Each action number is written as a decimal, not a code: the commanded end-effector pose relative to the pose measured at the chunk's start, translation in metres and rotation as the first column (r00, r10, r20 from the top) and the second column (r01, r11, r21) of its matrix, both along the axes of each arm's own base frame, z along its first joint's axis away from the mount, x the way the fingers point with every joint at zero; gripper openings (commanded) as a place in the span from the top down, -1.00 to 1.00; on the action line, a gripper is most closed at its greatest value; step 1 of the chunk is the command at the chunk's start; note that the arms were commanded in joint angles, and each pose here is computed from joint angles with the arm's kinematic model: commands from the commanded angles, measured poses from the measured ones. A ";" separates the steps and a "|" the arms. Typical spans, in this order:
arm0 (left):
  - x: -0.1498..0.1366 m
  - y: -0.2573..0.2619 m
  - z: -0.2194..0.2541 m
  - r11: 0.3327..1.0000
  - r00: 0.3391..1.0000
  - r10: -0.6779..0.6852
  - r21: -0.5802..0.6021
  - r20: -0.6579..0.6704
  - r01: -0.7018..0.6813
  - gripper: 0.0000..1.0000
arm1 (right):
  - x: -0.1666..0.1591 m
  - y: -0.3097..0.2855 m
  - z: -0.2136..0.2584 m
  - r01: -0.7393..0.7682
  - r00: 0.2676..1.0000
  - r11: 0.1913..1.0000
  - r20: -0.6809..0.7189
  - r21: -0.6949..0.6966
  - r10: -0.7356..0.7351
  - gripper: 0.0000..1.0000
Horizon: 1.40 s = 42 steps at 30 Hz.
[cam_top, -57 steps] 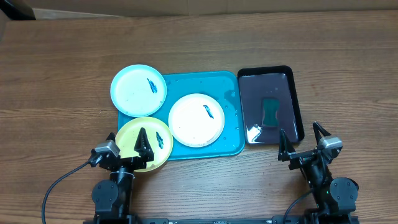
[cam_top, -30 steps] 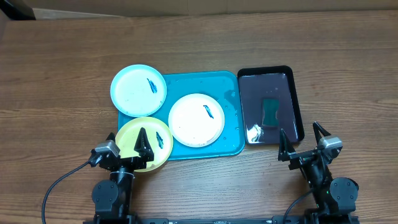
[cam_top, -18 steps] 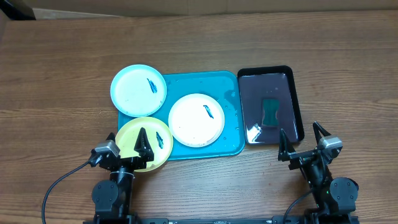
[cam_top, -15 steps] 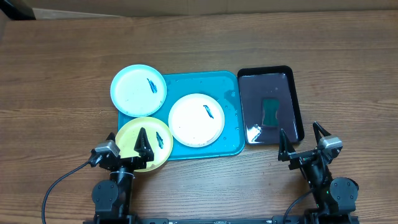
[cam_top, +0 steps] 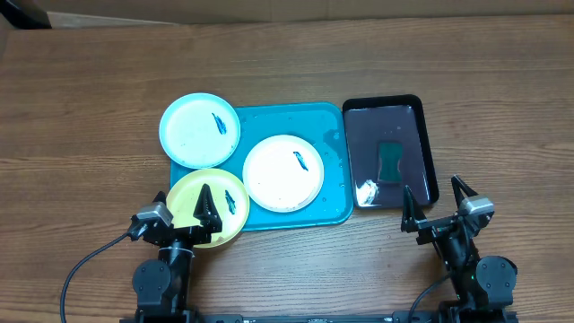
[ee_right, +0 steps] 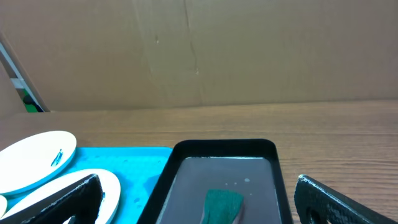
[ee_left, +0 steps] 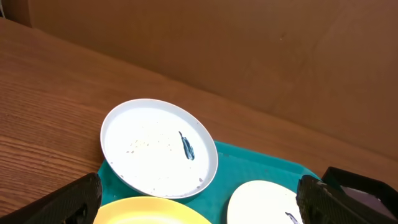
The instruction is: Clean dirty plates on tray and stack at the side
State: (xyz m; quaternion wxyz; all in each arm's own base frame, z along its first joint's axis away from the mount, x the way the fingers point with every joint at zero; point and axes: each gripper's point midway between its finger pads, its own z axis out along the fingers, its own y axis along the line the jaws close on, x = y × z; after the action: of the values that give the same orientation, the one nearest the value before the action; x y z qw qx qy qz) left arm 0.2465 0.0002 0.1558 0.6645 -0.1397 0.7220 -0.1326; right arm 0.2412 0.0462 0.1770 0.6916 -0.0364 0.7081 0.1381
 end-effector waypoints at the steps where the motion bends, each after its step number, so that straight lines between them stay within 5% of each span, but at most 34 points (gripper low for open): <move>1: 0.000 0.003 -0.001 1.000 1.000 0.011 0.020 0.002 -0.011 -0.99 | 0.001 -0.002 -0.003 0.012 1.000 1.000 -0.002 0.004 -0.012 -1.00; 10: 0.000 -0.007 0.002 0.998 0.999 -0.042 -0.053 0.013 0.043 -1.00 | -0.005 0.017 -0.001 -0.103 0.994 0.989 -0.018 0.101 0.106 -1.00; 17: -0.009 -0.045 0.017 0.962 0.965 -0.261 -0.069 0.034 0.263 -1.00 | -0.012 0.028 0.004 -0.168 0.984 0.979 -0.031 0.111 0.173 -1.00; 26: -0.041 -0.040 0.101 0.972 0.972 -0.233 -0.008 -0.030 0.233 -1.00 | -0.022 0.012 0.065 -0.069 0.994 0.992 -0.074 0.110 0.077 -1.00; 31: -0.040 -0.040 0.144 0.971 0.954 -0.235 -0.002 -0.187 0.239 -1.00 | -0.007 0.007 0.106 -0.029 0.984 0.994 -0.175 0.103 0.047 -1.00; 37: -0.028 -0.045 0.168 0.957 0.760 -0.275 -0.096 -0.589 0.273 -1.00 | 0.036 0.010 0.131 -0.031 0.859 0.999 -0.511 0.034 0.044 -1.00; 42: -0.015 -0.053 0.166 0.947 0.559 -0.308 -0.195 -0.769 0.254 -1.00 | 0.062 0.012 0.117 -0.022 0.606 0.999 -0.795 0.029 0.036 -1.00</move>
State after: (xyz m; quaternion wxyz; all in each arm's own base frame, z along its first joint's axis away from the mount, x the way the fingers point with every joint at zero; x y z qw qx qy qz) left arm 0.2190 -0.0445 0.3147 0.2658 -0.1022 0.9433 -0.1706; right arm 0.2808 0.0586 0.2876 0.3305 0.0251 0.9292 0.1634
